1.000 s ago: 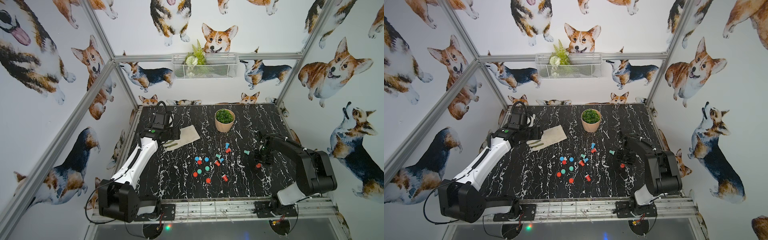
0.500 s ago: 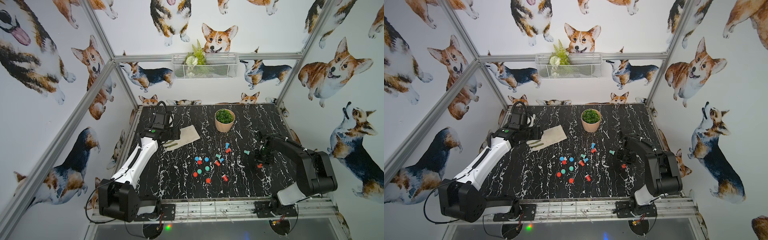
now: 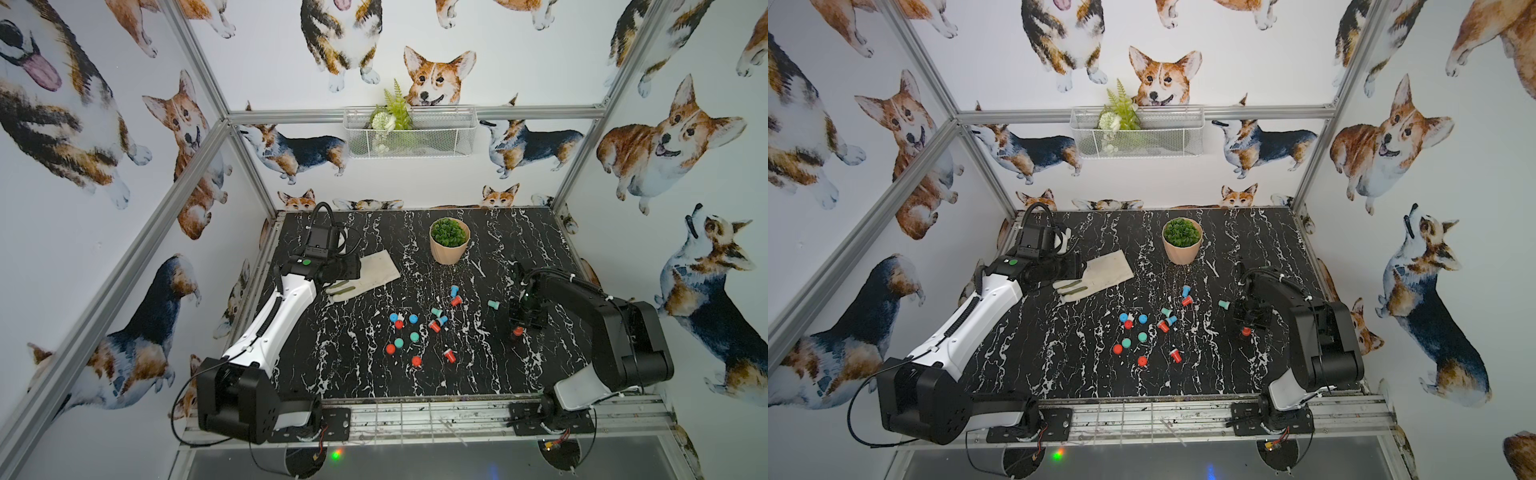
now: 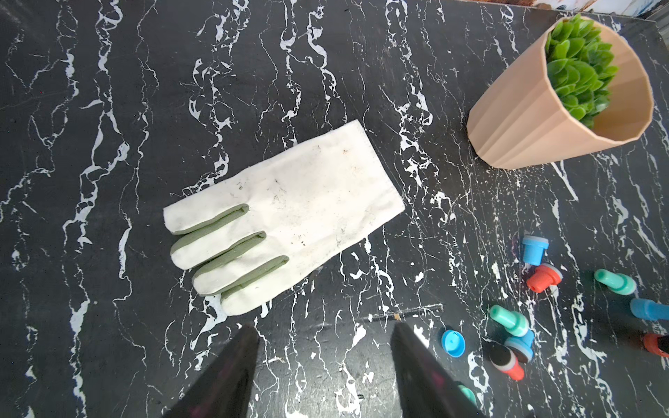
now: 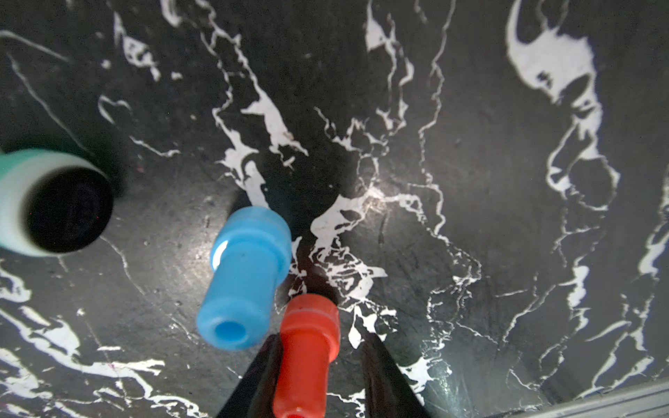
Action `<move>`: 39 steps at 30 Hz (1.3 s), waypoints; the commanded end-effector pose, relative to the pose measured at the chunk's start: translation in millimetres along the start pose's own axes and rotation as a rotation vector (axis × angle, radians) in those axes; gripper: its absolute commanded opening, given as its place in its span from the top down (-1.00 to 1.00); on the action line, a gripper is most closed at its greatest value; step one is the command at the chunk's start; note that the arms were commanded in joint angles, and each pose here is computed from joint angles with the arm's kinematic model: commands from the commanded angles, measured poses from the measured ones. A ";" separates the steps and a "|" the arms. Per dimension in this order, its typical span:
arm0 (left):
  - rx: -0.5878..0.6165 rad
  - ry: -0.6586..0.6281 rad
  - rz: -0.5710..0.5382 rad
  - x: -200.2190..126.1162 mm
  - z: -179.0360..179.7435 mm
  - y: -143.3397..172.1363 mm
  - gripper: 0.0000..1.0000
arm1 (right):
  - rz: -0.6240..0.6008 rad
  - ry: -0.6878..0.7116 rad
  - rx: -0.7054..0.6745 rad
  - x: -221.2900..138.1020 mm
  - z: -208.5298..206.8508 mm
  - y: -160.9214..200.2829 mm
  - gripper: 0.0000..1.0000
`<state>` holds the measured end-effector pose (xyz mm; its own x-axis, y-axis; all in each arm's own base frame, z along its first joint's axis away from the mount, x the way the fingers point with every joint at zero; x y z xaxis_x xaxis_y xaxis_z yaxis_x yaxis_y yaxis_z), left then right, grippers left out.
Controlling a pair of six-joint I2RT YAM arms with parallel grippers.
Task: Close the stamp cap
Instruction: Place the stamp at the center of the board.
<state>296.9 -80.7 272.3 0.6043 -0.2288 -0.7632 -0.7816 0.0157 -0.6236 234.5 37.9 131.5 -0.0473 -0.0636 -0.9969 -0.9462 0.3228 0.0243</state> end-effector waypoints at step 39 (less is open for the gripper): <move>0.010 -0.006 -0.009 -1.9 0.5 -2.4 -0.25 | -0.122 0.095 -0.640 -55.5 89.5 -31.3 0.06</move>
<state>297.0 -80.6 272.4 0.6048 -0.2281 -0.7630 -0.7813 0.0156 -0.6240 289.8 106.0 181.3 0.0698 -0.1079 -0.9917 -0.9892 -0.1358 -0.0548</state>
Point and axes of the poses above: each gripper's point midway between its finger pads, its own x axis out along the fingers, its own z axis along the line the jaws close on, y = z × x, the point moved 10 cm from there along -x, back along the fingers, and after that the axes turned 2 degrees about x, right-handed, at the moved point
